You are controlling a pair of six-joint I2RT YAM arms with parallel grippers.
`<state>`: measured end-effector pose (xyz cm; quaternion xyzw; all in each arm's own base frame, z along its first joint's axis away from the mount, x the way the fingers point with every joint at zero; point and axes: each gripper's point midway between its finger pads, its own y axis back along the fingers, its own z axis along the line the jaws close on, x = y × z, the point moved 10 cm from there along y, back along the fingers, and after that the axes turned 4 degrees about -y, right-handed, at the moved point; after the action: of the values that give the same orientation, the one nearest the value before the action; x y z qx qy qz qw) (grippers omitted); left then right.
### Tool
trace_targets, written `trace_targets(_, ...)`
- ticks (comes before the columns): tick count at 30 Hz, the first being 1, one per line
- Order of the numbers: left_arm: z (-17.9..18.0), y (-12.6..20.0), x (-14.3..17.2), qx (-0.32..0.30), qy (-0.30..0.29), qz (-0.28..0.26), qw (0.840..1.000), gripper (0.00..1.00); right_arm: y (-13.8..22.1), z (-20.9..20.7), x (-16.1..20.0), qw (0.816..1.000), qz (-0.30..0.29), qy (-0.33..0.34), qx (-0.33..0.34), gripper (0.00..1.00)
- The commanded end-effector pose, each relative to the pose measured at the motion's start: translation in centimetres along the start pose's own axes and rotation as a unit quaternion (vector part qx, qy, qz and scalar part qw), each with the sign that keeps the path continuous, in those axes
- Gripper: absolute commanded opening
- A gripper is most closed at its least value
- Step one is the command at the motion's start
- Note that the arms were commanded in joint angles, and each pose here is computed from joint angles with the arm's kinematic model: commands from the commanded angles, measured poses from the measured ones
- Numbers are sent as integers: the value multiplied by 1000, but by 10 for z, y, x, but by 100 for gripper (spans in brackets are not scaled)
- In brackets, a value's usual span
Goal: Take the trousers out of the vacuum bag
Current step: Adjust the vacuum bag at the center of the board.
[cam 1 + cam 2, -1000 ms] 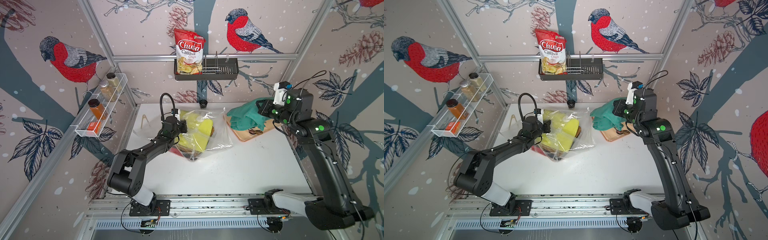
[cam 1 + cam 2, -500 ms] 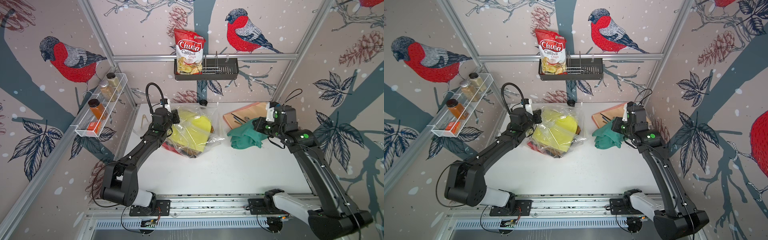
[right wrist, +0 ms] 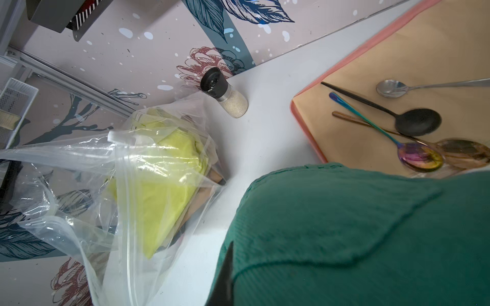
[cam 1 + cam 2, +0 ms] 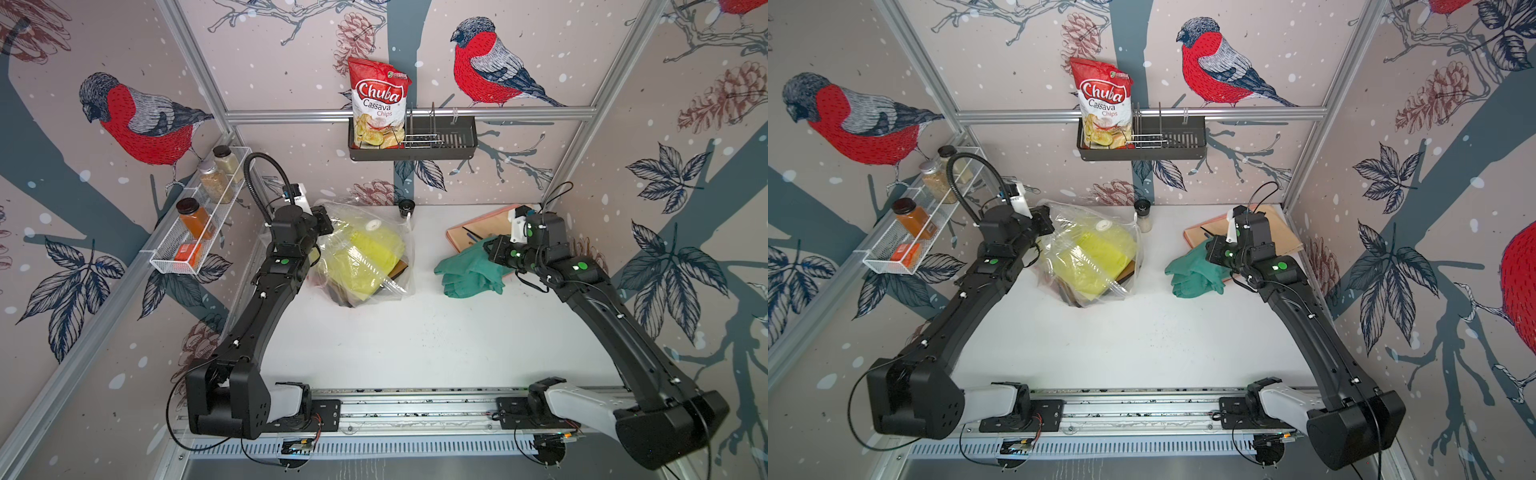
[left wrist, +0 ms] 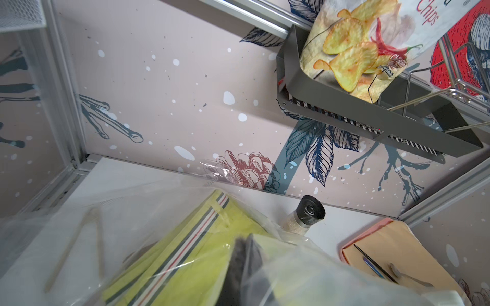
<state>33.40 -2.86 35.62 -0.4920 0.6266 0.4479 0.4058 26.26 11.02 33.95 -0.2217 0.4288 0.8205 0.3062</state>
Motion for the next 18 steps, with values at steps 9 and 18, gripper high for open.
trace_targets(9,-2,64,-41,-27,-15,-101,994,0,-41,37,-31,995,-47,28,-84,0)
trace_targets(18,-11,107,-58,-11,-27,-132,991,0,-86,70,-42,990,-41,49,-126,0)
